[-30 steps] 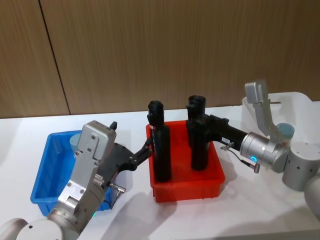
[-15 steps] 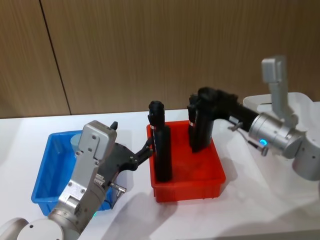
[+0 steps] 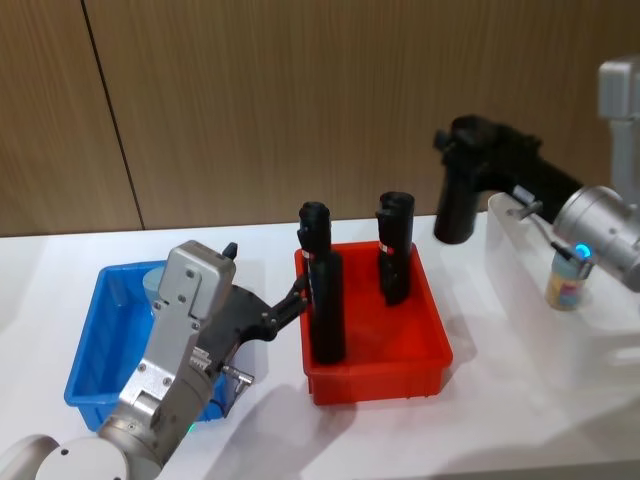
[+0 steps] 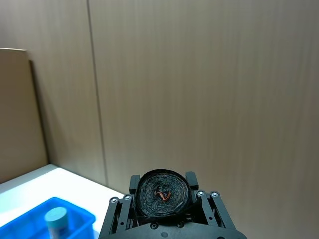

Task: Pick the cotton swabs from the blue box and place them into the white box.

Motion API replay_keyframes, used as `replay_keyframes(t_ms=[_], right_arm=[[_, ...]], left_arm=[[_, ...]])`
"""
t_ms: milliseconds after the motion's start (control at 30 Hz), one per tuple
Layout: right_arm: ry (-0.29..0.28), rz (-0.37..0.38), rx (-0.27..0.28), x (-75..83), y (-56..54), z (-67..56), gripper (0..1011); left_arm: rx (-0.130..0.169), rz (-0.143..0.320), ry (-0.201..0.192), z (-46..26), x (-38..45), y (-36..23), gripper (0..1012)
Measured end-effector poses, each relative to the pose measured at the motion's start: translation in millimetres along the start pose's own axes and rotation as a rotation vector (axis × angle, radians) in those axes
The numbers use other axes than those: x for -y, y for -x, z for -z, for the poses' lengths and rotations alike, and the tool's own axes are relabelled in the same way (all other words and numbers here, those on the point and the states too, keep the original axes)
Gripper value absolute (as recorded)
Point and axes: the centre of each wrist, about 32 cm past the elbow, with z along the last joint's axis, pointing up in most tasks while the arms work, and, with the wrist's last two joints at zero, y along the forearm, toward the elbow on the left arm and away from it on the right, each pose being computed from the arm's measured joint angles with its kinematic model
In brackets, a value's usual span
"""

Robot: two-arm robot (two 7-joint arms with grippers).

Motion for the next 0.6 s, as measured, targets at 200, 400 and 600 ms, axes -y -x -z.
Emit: replay_keyframes(t_ms=[200, 400, 600], right_arm=[[0.001, 0.079, 0.044, 16.2, -3.4, -14.5, 535], [0.017, 0.160, 0.081, 32.1, -8.3, -23.5, 535], [0.053, 0.242, 0.107, 48.5, -15.3, -26.8, 535]], left_arm=[[0.000, 0.000, 0.000, 0.0, 0.0, 0.0, 1004], [0.000, 0.000, 0.000, 0.0, 0.0, 0.0, 1004], [0.000, 0.000, 0.000, 0.0, 0.0, 0.0, 1004]])
